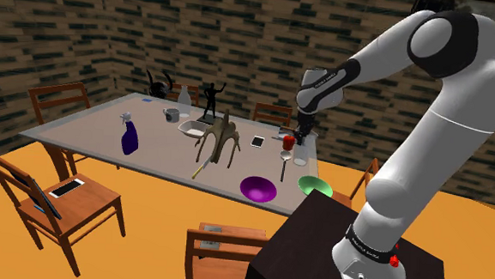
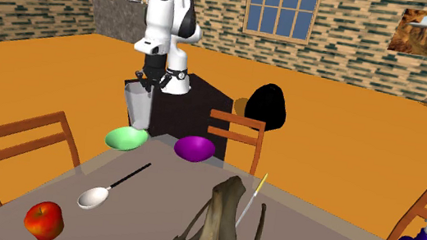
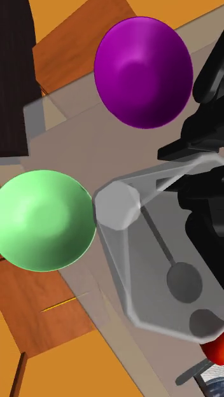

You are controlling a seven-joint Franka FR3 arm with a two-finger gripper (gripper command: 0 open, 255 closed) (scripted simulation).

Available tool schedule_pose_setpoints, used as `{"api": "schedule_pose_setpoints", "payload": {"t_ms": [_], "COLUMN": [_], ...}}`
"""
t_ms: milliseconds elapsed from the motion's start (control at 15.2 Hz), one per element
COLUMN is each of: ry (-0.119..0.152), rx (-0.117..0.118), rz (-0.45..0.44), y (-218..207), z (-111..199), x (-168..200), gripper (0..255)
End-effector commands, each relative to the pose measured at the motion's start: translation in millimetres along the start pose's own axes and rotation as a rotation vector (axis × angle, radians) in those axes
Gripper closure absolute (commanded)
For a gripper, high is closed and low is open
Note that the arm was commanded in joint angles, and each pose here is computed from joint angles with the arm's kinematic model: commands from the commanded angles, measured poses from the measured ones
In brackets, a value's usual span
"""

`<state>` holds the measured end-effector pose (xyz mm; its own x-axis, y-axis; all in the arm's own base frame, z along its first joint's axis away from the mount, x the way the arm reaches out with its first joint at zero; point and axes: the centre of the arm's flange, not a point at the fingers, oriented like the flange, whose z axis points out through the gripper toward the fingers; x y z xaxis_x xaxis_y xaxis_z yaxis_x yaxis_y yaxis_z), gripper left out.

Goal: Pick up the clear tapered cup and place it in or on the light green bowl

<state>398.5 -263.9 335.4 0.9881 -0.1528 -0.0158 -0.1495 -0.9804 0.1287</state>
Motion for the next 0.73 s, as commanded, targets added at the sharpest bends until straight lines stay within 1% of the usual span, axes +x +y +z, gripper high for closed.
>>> {"api": "schedule_pose_setpoints", "payload": {"t_ms": [0,462,528,660], "ry": [0.001,0.001,0.001,0.001], "rx": [0.000,0.000,0.000,0.000], "rz": [-0.001,-0.001,-0.001,-0.001], "y": [13,56,59,58], "z": [0,-7,-8,3], "x": [-23,-104,-111,-111], "gripper": [255,255,255,255]}}
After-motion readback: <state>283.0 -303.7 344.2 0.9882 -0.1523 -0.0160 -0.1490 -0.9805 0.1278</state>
